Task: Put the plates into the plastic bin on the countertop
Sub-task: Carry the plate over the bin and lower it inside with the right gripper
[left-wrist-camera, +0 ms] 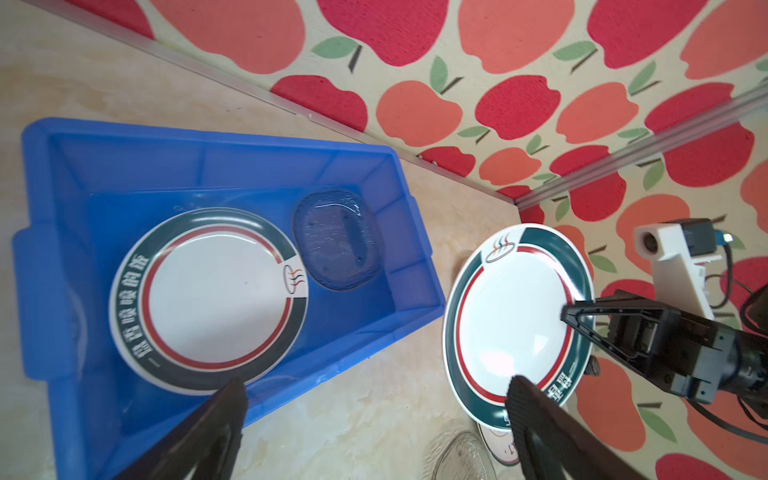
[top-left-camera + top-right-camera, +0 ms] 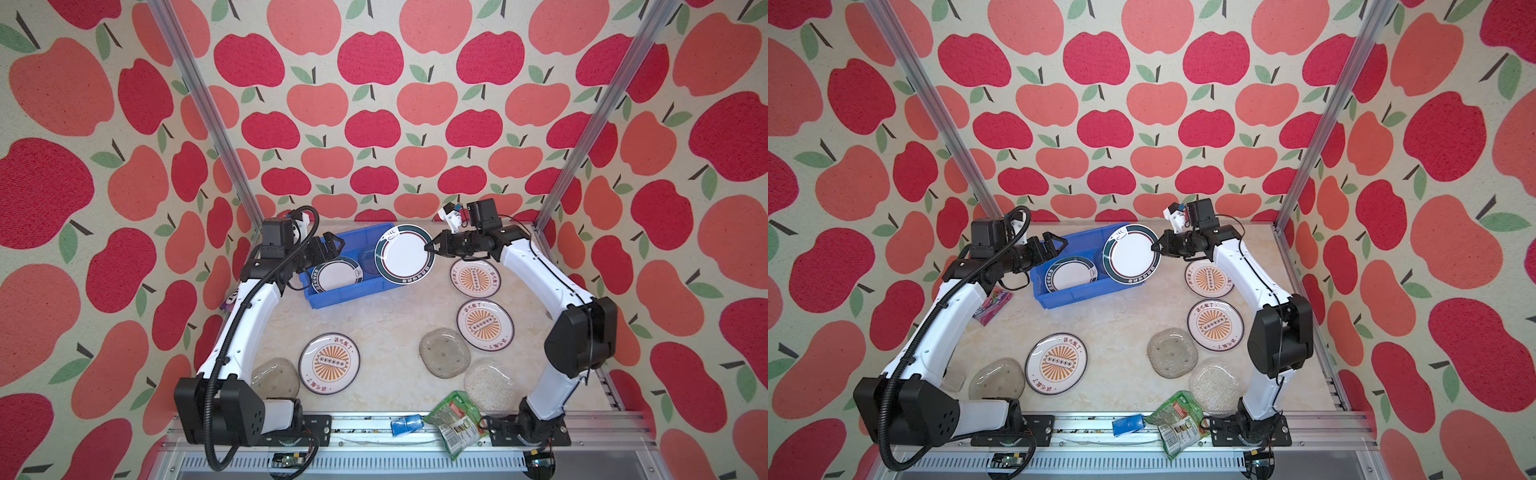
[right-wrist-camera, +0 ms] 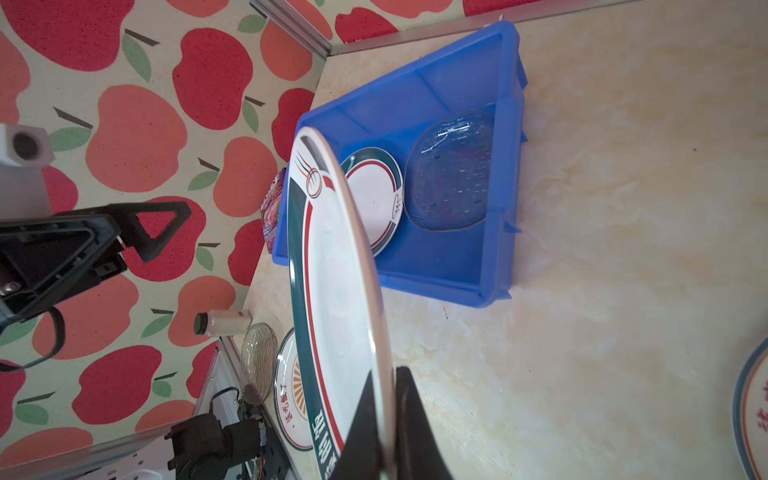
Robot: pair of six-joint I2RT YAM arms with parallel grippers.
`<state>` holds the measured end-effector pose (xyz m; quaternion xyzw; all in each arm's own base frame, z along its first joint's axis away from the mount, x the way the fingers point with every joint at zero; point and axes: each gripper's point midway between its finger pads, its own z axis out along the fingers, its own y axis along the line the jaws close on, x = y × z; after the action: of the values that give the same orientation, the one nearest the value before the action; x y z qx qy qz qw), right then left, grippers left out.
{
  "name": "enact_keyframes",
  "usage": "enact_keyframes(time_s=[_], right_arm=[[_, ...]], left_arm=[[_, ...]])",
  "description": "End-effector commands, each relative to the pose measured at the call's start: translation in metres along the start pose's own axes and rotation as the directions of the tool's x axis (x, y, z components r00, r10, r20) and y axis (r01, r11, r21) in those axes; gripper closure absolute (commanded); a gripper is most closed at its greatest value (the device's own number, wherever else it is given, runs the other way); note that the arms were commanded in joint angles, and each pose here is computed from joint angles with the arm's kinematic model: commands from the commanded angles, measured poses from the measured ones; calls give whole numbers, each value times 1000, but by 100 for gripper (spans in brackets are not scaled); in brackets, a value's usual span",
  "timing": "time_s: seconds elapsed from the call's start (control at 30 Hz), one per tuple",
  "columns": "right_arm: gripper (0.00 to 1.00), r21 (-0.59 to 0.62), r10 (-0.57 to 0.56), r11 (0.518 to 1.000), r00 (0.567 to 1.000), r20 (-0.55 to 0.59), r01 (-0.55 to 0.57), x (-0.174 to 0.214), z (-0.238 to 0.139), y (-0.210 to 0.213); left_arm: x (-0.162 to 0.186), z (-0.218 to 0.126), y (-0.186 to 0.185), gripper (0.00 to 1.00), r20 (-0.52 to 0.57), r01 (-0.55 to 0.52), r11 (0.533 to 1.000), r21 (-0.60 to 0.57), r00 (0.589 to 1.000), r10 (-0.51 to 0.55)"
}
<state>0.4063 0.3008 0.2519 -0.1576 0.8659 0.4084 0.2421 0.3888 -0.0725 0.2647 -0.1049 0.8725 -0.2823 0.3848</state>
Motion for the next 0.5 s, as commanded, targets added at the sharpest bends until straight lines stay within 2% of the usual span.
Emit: enact_keyframes(time_s=[0.0, 0.17, 0.33, 0.47], right_arm=[[100, -43, -14, 999, 999, 52, 16, -31, 31, 16], [100, -68, -52, 996, 998, 26, 53, -45, 81, 34], [100, -73, -90, 994, 994, -57, 86, -32, 137, 49], [100, -109, -72, 992, 993, -89, 62, -23, 175, 54]], left_arm=[[-4, 5, 32, 1, 59, 47, 996, -82, 997, -42], [-1, 8, 56, 1, 72, 61, 985, -161, 996, -50], [3, 1, 78, 1, 104, 88, 971, -224, 992, -66], [4, -8, 86, 1, 136, 114, 969, -220, 987, -86]])
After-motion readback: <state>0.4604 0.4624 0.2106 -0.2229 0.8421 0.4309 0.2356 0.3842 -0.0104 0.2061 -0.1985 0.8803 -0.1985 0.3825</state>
